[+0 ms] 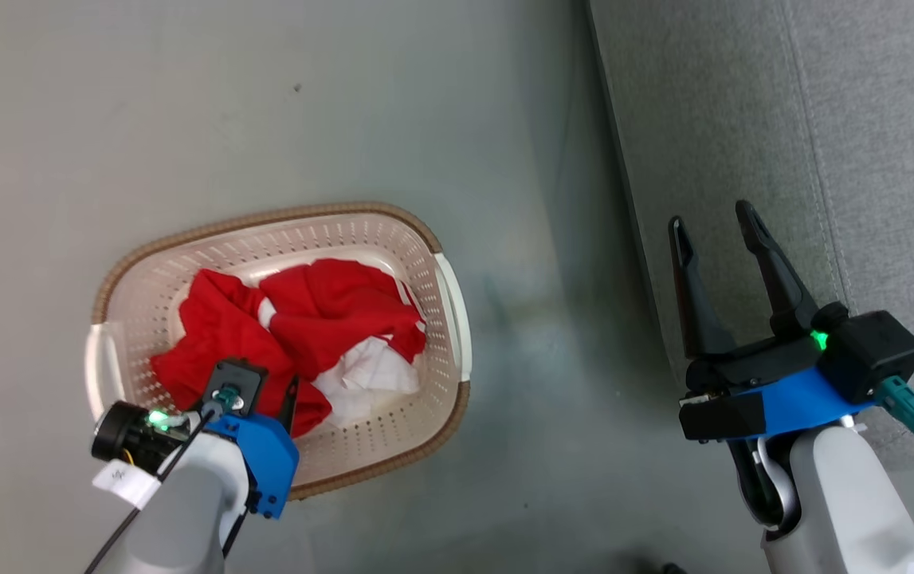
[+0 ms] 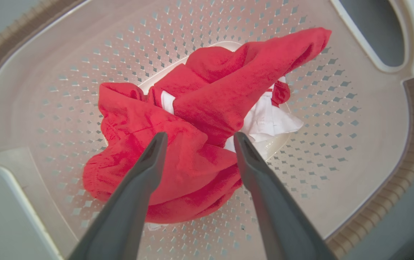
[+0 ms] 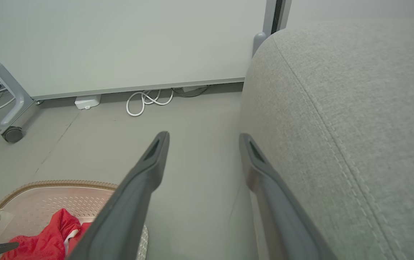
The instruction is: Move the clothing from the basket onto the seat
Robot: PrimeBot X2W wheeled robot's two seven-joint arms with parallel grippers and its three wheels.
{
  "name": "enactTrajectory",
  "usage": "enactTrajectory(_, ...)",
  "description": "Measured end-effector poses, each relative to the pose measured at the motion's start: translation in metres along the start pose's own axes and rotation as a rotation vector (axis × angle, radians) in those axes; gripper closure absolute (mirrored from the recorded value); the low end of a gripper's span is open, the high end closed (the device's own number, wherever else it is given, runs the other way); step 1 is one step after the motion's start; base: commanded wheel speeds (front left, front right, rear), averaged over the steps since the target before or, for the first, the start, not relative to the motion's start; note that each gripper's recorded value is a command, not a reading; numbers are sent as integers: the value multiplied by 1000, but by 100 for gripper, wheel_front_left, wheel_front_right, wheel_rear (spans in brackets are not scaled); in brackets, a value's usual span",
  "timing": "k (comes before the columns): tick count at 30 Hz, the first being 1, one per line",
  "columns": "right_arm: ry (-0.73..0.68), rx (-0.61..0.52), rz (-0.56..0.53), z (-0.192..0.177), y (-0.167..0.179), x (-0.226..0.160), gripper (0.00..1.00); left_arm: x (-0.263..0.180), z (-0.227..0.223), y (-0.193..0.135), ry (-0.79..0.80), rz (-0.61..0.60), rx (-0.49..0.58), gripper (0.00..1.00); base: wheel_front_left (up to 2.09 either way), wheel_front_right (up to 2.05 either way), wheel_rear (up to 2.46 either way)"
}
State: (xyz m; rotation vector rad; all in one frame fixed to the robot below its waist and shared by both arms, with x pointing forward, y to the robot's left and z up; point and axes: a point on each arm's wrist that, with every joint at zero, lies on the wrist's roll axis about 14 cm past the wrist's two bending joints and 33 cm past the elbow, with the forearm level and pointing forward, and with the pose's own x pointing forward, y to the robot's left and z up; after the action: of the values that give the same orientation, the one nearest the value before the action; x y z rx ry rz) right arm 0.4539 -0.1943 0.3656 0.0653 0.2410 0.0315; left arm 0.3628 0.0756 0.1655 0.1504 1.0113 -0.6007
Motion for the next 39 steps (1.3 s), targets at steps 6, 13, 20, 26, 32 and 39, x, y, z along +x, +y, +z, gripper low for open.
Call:
enactTrajectory(6,33,9,-19,-17,-8,6,0,25,-17,4,87,-33,33,0,0,0,0)
enactTrajectory(13,72,36,-39,-34,-14,7,0,46,-40,15,200,-21,101,0,0,0,0)
enactTrajectory(20,85,42,-58,-39,-21,6,0,58,-57,20,289,0,149,0,0,0,0)
enactTrajectory(26,91,44,-64,-42,-23,6,0,62,-62,21,312,-3,173,0,0,0,0)
enactTrajectory(32,94,47,-62,-43,-22,6,0,60,-70,23,348,-2,186,100,0,0,0)
enactTrajectory(39,90,44,-62,-43,-23,9,0,59,-75,23,371,-8,189,100,0,0,0)
